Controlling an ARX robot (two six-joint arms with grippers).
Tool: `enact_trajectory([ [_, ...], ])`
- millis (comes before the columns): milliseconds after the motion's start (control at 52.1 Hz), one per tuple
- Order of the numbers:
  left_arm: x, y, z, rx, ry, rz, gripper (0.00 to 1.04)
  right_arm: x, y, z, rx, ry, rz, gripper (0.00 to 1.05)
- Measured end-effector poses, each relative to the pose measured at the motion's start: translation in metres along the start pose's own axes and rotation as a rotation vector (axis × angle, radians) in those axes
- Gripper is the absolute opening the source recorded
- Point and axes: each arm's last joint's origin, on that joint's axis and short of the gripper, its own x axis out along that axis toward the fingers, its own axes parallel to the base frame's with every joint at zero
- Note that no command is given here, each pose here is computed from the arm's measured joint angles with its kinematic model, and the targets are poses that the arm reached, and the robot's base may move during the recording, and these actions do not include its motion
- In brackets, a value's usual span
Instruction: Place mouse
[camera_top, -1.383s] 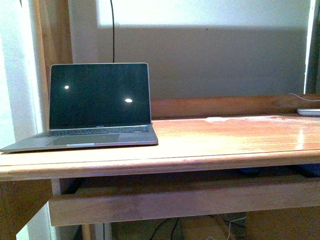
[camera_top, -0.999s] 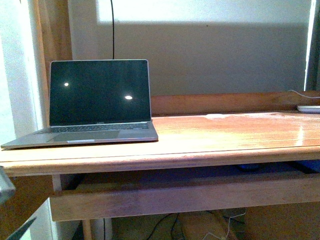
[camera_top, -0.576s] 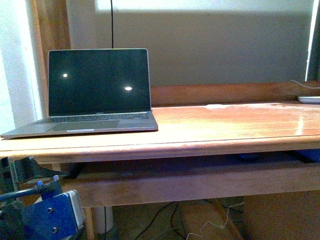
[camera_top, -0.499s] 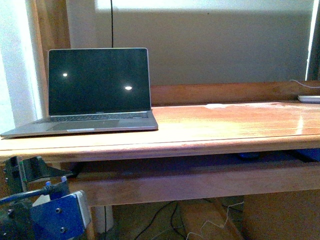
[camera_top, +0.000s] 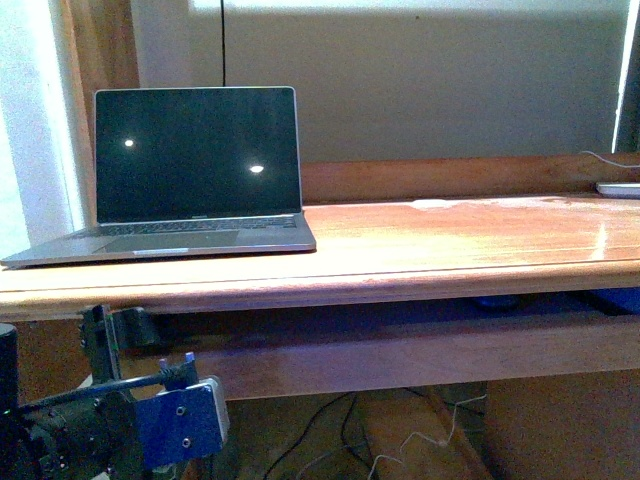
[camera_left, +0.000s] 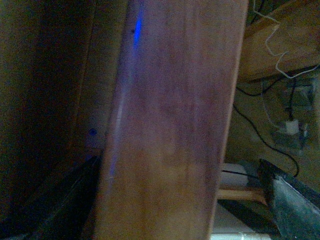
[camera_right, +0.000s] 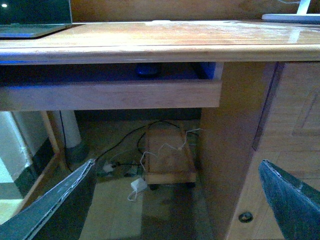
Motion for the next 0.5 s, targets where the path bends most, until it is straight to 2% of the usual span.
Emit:
enact_trajectory([
  [173,0.001,-0.001,-0.001,-0.057,0.054,-0.075,0.97,0.000,0.000,0.000,0.000,0.000,0.001,0.97],
  [307,-0.013,0.007,0.007,-0.227,0.082,-0.232,0.97,0.000,0.000,0.000,0.000,0.000,0.000,0.97],
  [499,-0.053,0.016,0.023,-0.452,0.029,-0.446,0.97,0.000,0.000,0.000,0.000,0.000,0.000,0.97],
])
